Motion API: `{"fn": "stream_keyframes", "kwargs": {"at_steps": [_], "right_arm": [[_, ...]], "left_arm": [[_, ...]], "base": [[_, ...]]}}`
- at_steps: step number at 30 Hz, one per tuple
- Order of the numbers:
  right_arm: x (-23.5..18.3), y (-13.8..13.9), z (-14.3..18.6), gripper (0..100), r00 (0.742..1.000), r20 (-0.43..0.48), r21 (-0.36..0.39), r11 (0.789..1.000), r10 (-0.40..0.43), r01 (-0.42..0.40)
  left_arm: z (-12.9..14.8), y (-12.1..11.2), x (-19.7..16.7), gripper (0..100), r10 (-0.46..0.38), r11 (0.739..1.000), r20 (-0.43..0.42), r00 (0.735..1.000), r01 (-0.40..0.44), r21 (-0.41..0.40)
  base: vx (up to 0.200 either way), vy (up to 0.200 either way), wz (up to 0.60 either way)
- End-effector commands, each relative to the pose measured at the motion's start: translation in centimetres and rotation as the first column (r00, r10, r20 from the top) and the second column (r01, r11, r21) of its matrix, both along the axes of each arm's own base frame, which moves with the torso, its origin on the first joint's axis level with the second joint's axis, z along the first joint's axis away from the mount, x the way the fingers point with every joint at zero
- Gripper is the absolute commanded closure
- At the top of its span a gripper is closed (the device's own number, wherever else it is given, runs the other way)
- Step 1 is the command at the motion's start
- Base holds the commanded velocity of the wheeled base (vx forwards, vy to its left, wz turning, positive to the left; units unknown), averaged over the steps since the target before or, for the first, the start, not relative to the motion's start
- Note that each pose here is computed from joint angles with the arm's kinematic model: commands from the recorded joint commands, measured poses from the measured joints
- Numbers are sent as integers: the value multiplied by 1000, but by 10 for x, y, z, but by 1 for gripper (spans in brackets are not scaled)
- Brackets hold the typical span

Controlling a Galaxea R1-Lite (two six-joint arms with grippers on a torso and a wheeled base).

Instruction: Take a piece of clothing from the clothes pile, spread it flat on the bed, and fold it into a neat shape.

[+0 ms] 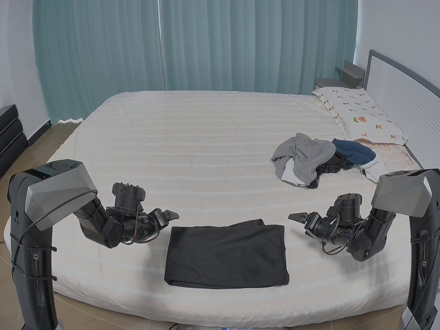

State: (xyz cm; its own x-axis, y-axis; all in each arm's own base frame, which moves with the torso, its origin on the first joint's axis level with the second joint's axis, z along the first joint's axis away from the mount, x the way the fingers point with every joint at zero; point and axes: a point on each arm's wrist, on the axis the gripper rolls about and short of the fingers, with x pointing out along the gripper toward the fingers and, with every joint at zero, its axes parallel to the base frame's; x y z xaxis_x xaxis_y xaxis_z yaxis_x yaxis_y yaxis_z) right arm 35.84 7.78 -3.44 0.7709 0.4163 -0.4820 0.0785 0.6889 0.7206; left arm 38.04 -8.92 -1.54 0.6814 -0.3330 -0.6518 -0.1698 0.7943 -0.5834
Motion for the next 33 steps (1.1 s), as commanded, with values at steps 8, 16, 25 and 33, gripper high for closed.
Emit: {"fn": "stream_keyframes", "kwargs": {"at_steps": [8, 16, 25, 33], "right_arm": [[21, 34, 0, 0, 996, 47, -3, 997, 78, -78], [29, 43, -7, 0, 995, 24, -7, 996, 92, -92], [31, 51, -15, 0, 992, 6, -37, 991, 127, -126], [34, 53, -15, 0, 990, 1, -59, 988, 140, -140]], "left_arm": [[-21, -32, 5, 0, -79, 996, -4, 997, 79, 30], [-24, -32, 7, 0, -44, 996, 8, 999, 43, 78], [-23, -32, 8, 0, -34, 997, 11, 999, 33, 75], [-25, -31, 10, 100, -8, 995, 17, 1000, 6, 98]], "base": [[0, 0, 0], [0, 0, 0], [0, 0, 0], [0, 0, 0]]}}
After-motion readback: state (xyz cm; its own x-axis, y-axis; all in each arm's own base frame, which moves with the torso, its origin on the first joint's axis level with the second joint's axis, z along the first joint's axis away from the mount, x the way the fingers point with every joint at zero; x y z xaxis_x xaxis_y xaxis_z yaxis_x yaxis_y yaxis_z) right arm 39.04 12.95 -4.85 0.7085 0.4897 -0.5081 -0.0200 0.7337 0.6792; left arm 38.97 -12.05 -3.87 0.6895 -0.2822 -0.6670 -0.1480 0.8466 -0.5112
